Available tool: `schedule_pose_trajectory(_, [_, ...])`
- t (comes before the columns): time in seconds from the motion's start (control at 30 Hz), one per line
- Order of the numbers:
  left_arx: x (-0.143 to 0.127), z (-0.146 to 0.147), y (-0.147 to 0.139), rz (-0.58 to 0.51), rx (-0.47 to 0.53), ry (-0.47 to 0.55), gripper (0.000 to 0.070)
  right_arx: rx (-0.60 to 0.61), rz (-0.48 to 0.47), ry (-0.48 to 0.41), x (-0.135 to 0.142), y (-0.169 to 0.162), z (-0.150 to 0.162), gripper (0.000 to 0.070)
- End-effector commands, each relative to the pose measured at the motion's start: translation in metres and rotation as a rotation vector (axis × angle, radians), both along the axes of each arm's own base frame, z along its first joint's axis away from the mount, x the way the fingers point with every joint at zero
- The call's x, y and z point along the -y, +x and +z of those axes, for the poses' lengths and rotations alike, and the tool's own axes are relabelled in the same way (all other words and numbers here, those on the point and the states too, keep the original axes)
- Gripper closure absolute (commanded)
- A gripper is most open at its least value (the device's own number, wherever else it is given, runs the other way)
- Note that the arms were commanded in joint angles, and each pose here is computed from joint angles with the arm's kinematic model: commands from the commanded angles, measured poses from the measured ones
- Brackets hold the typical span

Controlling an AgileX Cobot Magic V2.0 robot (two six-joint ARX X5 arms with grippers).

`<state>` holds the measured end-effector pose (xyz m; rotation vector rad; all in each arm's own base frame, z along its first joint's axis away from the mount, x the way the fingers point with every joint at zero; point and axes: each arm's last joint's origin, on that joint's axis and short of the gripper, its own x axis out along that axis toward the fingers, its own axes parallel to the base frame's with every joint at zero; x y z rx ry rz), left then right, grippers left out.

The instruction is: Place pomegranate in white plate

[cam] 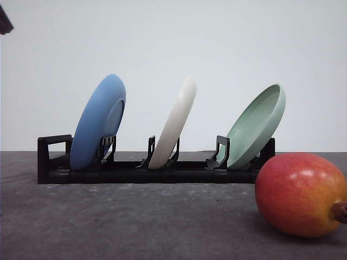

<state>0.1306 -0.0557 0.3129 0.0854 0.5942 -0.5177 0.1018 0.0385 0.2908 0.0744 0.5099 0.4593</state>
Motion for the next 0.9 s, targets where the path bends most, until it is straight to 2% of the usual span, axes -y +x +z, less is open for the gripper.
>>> schedule_pose_trajectory(0.0, [0.002, 0.006, 0.000, -0.047, 0.055, 0.037, 0.0674, 0.035, 0.013, -0.008, -0.001, 0.000, 0.005, 0.0671])
schedule_pose_trajectory(0.03, [0.003, 0.006, 0.000, -0.057, 0.061, 0.039, 0.0632, 0.035, 0.013, -0.009, -0.001, 0.000, 0.005, 0.0634])
schedule_pose_trajectory(0.13, [0.005, 0.008, 0.000, -0.072, 0.073, 0.032, 0.0361, 0.035, 0.012, -0.010, 0.000, 0.000, 0.005, 0.0323])
schedule_pose_trajectory(0.17, [0.005, 0.008, 0.000, -0.075, 0.077, 0.031, 0.0348, 0.035, 0.012, -0.009, 0.000, 0.000, 0.005, 0.0295])
schedule_pose_trajectory(0.47, [0.022, 0.013, 0.005, -0.217, 0.153, -0.013, 0.0345, 0.033, 0.010, -0.005, -0.001, 0.000, 0.005, 0.0282])
schedule_pose_trajectory(0.63, [0.049, 0.010, 0.021, -0.299, 0.205, -0.013, 0.0345, 0.033, 0.010, -0.005, -0.001, 0.000, 0.005, 0.0282])
schedule_pose_trajectory(0.87, [0.095, -0.003, 0.051, -0.305, 0.293, -0.012, 0.0345, 0.033, 0.010, -0.005, -0.001, 0.000, 0.005, 0.0282])
